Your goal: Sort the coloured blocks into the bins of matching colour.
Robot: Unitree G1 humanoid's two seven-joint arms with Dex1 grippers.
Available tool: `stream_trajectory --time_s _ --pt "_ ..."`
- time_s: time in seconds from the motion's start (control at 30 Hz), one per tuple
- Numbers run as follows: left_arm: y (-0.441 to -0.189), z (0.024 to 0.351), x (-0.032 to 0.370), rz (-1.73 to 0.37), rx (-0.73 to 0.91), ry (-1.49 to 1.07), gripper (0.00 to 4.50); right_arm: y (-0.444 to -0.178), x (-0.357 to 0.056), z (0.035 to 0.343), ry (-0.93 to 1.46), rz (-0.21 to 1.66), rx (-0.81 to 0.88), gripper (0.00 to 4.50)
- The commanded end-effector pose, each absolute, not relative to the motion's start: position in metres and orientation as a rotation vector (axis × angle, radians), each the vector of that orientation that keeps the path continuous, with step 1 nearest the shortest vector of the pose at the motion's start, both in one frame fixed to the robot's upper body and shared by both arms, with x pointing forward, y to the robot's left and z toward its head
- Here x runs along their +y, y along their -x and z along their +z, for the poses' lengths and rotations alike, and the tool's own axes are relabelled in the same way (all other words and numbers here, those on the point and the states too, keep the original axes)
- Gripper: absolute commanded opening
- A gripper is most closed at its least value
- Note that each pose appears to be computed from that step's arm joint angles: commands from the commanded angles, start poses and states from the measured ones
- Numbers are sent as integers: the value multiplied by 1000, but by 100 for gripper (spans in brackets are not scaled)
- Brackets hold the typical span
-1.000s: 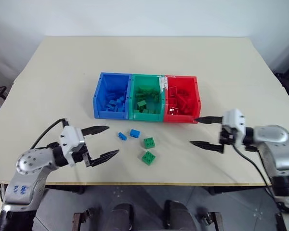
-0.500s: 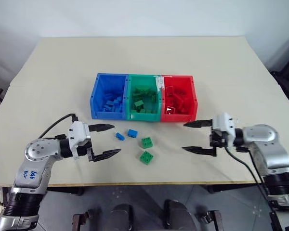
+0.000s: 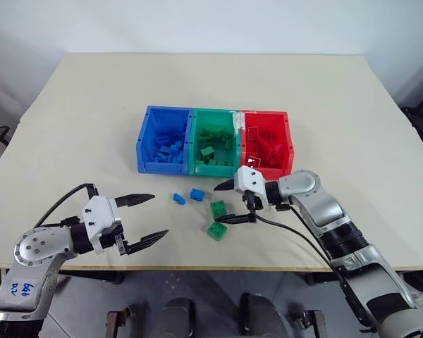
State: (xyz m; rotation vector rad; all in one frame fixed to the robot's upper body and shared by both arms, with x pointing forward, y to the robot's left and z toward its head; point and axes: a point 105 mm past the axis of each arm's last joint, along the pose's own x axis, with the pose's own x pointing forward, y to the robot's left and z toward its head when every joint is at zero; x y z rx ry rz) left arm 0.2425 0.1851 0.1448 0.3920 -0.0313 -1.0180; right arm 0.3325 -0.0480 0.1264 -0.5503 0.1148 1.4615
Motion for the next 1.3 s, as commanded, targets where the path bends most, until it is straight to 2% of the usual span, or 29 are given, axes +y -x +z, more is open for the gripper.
stream_trajectory --time_s 0.03,0.1,0.33,0.5,0.63,0.73,0.87,1.0,1.13,1.3 --pt "-239 155 187 -1001 -64 -405 450 -333 -42 126 575 1474 88 431" --pt "-239 155 187 -998 -64 -404 450 -332 -40 126 561 1483 82 393" --pt "-240 155 186 -996 -67 -400 450 -328 -45 123 552 1488 100 148" --pt "-243 157 190 -970 -80 -388 450 -329 -43 141 482 1476 37 146" --pt "-246 165 204 -880 -116 -348 450 -335 -39 197 287 1423 -125 146" --pt "-245 168 216 -824 -120 -339 450 -356 -39 227 233 1289 -194 146" --pt "-242 167 224 -783 -114 -314 450 -384 -32 243 255 1151 -220 146" --pt "-242 166 223 -784 -110 -306 450 -402 -28 243 293 1061 -218 146" --pt "-241 165 217 -806 -106 -296 450 -406 -28 245 303 1042 -240 287" --pt "-247 162 205 -858 -99 -296 450 -381 -49 247 297 1153 -299 447"
